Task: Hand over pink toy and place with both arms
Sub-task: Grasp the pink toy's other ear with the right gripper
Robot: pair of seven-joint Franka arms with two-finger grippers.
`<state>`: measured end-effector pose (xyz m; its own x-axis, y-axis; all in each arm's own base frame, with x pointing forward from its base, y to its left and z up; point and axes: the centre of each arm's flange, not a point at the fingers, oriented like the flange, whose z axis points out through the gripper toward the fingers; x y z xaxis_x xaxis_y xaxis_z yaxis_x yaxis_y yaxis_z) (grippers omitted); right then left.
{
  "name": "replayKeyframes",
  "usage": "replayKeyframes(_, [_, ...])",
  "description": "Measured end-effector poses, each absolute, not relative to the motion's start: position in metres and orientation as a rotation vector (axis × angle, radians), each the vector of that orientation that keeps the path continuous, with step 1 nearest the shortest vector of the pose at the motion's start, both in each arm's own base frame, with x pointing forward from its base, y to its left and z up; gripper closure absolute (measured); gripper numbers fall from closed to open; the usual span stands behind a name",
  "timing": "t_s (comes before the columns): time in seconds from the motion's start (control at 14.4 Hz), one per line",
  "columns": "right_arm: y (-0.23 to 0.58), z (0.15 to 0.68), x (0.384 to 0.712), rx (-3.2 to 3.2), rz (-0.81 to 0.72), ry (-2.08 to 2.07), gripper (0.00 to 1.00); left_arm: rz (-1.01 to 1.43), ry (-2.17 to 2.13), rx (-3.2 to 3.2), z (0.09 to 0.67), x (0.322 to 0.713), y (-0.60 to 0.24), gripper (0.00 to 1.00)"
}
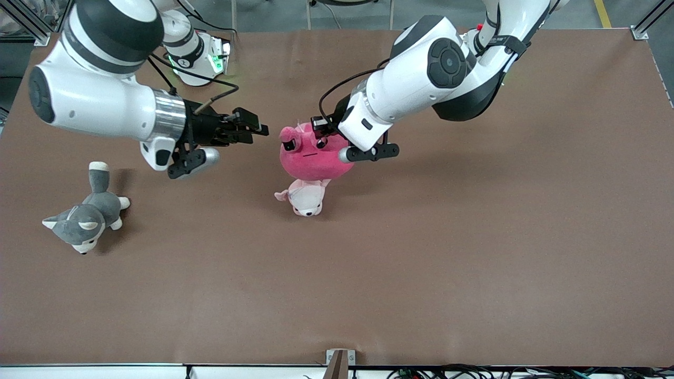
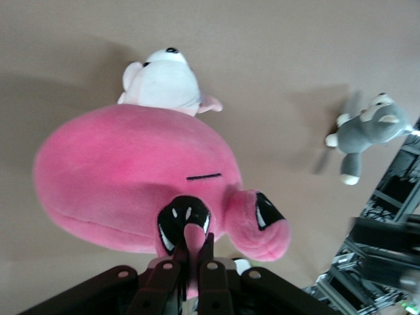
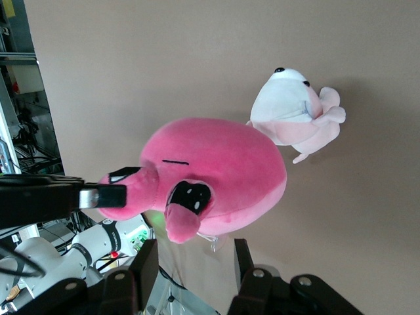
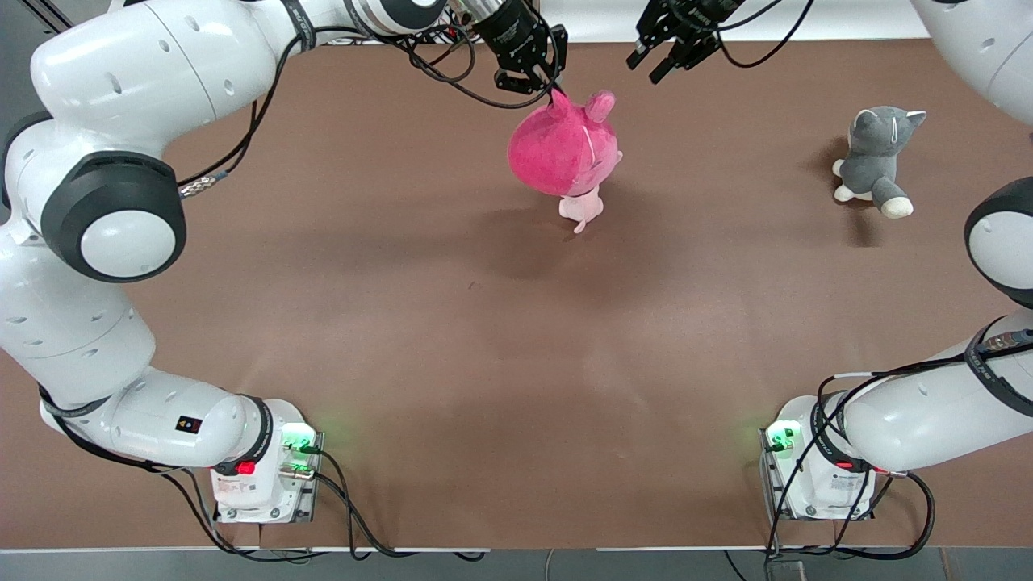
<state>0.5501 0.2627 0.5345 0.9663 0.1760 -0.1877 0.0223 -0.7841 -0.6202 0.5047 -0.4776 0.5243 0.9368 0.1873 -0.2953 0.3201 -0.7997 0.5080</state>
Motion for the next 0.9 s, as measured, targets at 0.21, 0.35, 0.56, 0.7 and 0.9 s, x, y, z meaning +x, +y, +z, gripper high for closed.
replayKeyframes(0.21, [0.27, 0.523, 0.552, -2.462, 0.33, -0.134, 0.45, -0.303, 0.387, 2.482, 0.542, 0.5, -0.49, 0.92])
replayKeyframes(0.35, [0.274, 0.519, 0.552, -2.464, 0.337, -0.134, 0.45, -0.308, 0.384, 2.473, 0.547, 0.495, -0.498, 0.92])
replayKeyframes(0.56, [0.277, 0.515, 0.552, -2.466, 0.351, -0.125, 0.45, -0.297, 0.387, 2.458, 0.553, 0.497, -0.499, 0.92])
replayKeyframes(0.7, [0.277, 0.516, 0.552, -2.469, 0.358, -0.098, 0.45, -0.305, 0.399, 2.447, 0.556, 0.497, -0.499, 0.92])
replayKeyframes(0.9, [0.277, 0.516, 0.552, -2.47, 0.361, -0.088, 0.45, -0.304, 0.409, 2.442, 0.557, 0.499, -0.497, 0.92])
